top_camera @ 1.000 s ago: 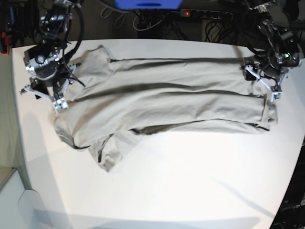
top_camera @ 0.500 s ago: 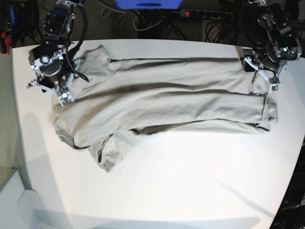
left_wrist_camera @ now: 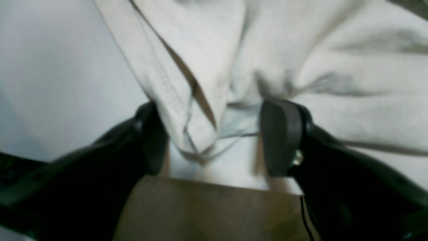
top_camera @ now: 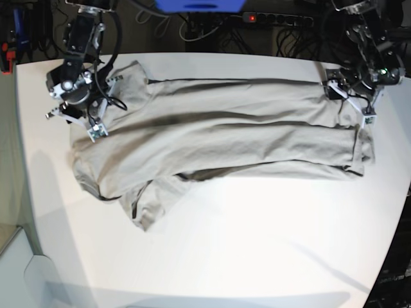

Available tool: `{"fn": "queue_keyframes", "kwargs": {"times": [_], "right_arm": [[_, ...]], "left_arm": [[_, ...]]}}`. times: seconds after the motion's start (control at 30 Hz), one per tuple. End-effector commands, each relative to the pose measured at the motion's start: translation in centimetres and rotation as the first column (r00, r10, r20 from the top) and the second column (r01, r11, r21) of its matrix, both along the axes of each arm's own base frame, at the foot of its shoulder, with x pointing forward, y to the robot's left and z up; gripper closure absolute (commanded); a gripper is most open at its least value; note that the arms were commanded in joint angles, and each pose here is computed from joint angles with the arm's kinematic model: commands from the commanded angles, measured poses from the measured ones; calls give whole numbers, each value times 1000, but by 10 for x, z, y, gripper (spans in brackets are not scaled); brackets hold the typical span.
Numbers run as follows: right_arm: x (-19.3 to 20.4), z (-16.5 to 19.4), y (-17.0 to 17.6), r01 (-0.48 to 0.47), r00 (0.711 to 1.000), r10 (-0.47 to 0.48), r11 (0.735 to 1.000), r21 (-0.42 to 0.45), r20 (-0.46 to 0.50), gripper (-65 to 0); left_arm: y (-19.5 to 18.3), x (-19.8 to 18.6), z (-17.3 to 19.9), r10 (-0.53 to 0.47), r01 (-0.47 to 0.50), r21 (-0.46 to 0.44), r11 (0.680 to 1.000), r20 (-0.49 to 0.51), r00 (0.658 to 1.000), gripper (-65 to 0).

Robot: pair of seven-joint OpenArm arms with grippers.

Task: Layout the t-shirt on the table in an organized manner, then fold the t-shirt properly
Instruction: 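Open both grippers and regrasp the shirt's edge, then lift the beige shirt with both grippers and shake it out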

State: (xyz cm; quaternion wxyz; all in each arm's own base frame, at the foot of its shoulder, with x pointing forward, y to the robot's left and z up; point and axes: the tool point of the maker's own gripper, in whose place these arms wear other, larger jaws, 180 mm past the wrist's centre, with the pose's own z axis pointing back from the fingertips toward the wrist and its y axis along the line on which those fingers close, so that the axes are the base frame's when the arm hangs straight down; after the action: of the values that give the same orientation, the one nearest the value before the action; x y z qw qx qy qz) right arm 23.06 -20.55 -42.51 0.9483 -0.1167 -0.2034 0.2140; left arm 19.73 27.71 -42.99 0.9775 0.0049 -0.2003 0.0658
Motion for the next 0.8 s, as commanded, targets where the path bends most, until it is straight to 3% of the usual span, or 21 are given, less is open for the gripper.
{"fn": "queue_keyframes", "kwargs": {"times": [0.0,0.13,0.2,0.27,0.37,0.4,0.53,0.67,0.77], "right_arm": [[-3,-3,-1,-2,1000,2,1000,-3,-18,-284],[-7,-10,0,-4,999,4,1000,0,-42,-283],[-9,-11,1,-7,999,7,1000,4,-47,-268],[-10,-11,2,-7,999,7,1000,4,-47,-205],[-8,-8,-1,-3,999,2,1000,-4,-39,-25],[-5,-6,-2,-3,1000,3,1000,-8,-30,0],[12,31,-9,-1,996,6,999,-53,84,0],[44,92,-11,6,964,21,995,-102,266,0],[62,118,-20,46,948,-3,991,-128,318,0]], "left_arm": [[4,2,3,-5,5,11,1000,4,1000,-354],[4,2,3,-5,5,11,1000,4,1000,-80],[4,2,3,-2,2,11,1000,4,1000,0],[4,2,3,-2,2,12,1000,5,1000,-12],[3,4,6,-5,5,8,1000,12,1000,-1],[3,8,11,-9,9,16,1000,27,1000,-2],[3,24,38,-31,26,53,998,79,996,-2],[3,55,82,-53,37,102,994,156,986,-2],[4,78,113,-58,30,126,992,217,975,-2]]}}
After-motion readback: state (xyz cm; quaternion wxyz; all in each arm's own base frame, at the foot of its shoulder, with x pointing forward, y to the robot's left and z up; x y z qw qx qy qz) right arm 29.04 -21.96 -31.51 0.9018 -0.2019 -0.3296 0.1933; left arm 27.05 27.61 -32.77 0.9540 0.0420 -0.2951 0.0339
